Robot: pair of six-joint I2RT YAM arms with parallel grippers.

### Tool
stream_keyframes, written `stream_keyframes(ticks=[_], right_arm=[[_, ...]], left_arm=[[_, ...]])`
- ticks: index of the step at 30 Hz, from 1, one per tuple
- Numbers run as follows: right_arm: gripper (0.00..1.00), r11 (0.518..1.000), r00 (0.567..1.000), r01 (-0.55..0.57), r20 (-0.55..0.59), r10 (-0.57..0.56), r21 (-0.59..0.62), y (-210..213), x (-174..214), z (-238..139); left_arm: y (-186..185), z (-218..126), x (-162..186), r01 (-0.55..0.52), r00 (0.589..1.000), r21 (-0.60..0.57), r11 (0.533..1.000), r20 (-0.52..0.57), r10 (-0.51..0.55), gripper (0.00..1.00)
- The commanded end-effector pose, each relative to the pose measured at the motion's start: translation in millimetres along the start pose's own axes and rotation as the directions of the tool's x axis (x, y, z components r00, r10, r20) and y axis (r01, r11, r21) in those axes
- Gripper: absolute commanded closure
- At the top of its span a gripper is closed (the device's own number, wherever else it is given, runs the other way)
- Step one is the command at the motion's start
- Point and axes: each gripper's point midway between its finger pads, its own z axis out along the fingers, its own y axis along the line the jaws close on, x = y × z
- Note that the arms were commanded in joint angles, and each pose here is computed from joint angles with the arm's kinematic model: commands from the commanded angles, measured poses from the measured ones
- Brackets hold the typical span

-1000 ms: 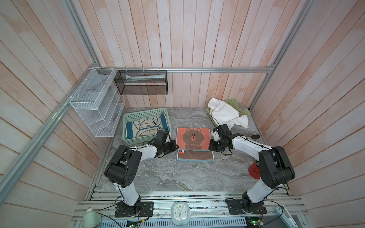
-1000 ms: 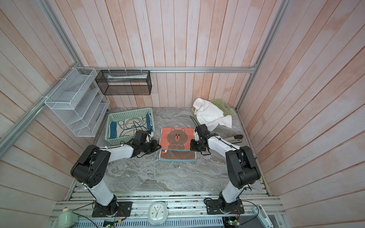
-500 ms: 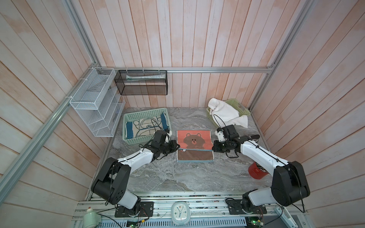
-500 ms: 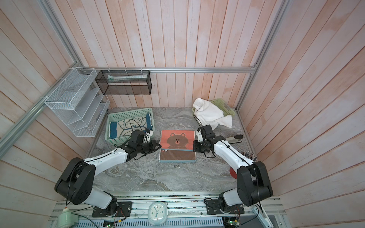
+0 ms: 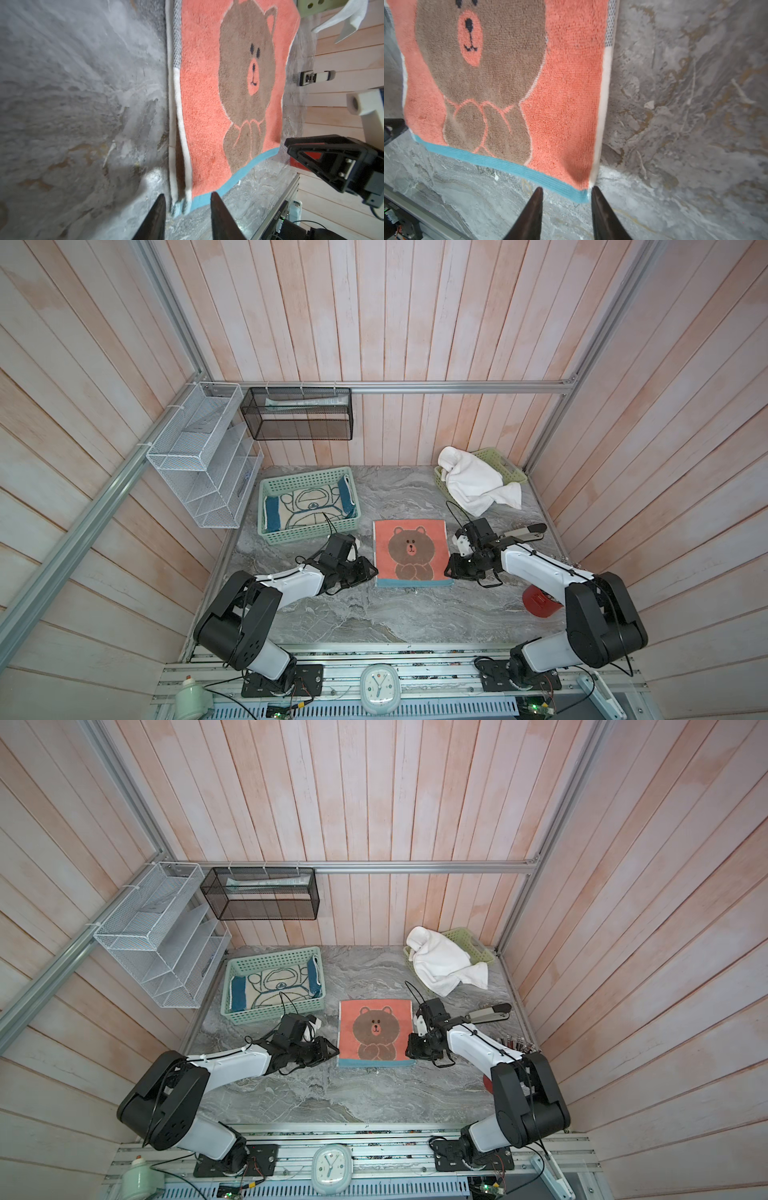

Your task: Fold and stack the towels

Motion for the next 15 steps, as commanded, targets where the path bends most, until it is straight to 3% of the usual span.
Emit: stream_keyframes(ticks=[1,8,15], right_arm=[[0.59,0.999,0.999,0.027,0.039,-0.029,0.04,0,-13,-12],[0.71,0.998,0.998,0.056,0.019,-0.055,-0.011,11,-21,11],[0.82,0.999,0.996,0.037,-0.082,-0.038,-0.006,-1,23,40]], left_arm=[[-12,-7,-19,-0.061,0.997,-0.018,0.998,0.05,0.061,0.63],[-20,15,-19,-0.123,0.992,-0.038,0.992,-0.015,0.123,0.71],[-7,31,15,-0.115,0.987,-0.073,0.991,-0.121,0.106,0.71]])
